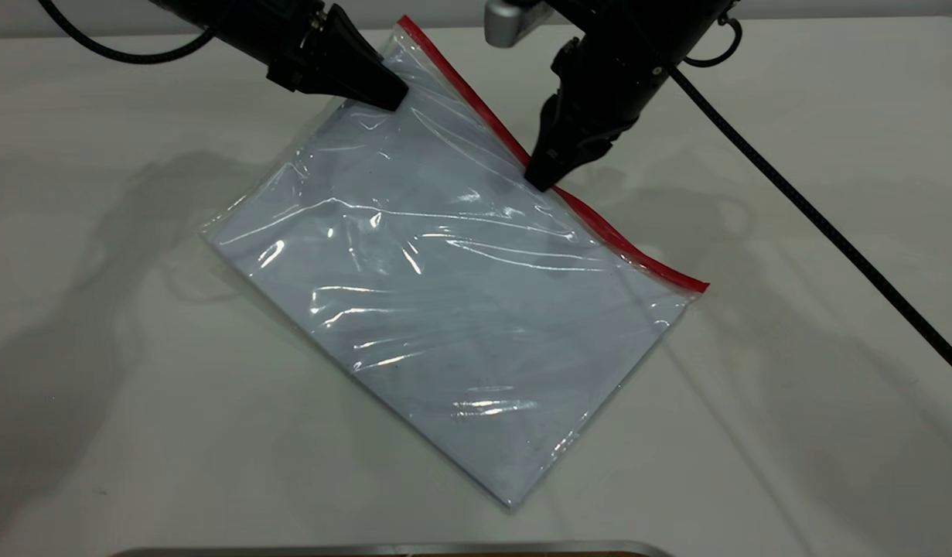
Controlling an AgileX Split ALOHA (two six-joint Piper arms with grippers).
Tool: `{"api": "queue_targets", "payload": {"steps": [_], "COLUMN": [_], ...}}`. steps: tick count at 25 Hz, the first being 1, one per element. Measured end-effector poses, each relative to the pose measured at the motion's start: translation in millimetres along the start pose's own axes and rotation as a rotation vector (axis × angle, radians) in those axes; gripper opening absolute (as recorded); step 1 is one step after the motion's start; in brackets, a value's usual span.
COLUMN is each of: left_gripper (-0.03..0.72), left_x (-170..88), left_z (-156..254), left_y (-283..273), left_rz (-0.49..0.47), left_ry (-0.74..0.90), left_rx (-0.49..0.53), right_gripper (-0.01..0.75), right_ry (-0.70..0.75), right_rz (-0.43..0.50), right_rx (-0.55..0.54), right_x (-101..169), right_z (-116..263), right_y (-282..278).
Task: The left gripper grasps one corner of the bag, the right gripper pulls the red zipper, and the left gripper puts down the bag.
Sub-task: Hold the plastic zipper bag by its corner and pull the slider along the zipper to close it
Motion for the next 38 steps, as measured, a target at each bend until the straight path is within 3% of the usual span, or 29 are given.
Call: {"api": "queue_targets", "payload": {"steps": [10,22,29,34,38], "left_gripper": [0.052,0.052,0.053,0.082,0.198], "left_x": [8.2,0.6,-4.5,-5.1,-5.6], "left_z": [13.6,31.0,39.3,43.3,39.8], "left_y": [-17.9,-20.0,-20.5,-17.6,-11.7], "left_rz": [-0.032,0.008,0.031,0.028,0.022], "left_ry": [-0.044,-0.057,-0.1,-0.125,-0.152], "left_rx": [0.006,0.102,0.153,0.192,0.203], "right_gripper": [0.066,0.072,0.086,0.211,0.385], "right_ry": [-0.019,0.057,0.082,0.107,0.129], "right_rz": [0.045,0.042,0.04,0.022,0.013], "right_rx": [0.183,0.521,0.541,0.529,0.5], "right_x": [-10.9,-6.9,-5.3,-2.4,-0.3], "right_z": [35.3,93.0,96.1,94.7,90.1], "right_y": [-1.7,-22.5,-24.3,-23.7,-21.1]}}
Point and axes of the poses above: a point on each arm's last joint axis where the gripper is mounted, y pointing out along that axis toward the gripper, x along the wrist's bending axis when the last joint is at zero, z = x × y, the point moved 9 cm from there along y, pointing out along that axis toward the gripper, and after that the axes turned 10 degrees about y, right-handed, at the moved point
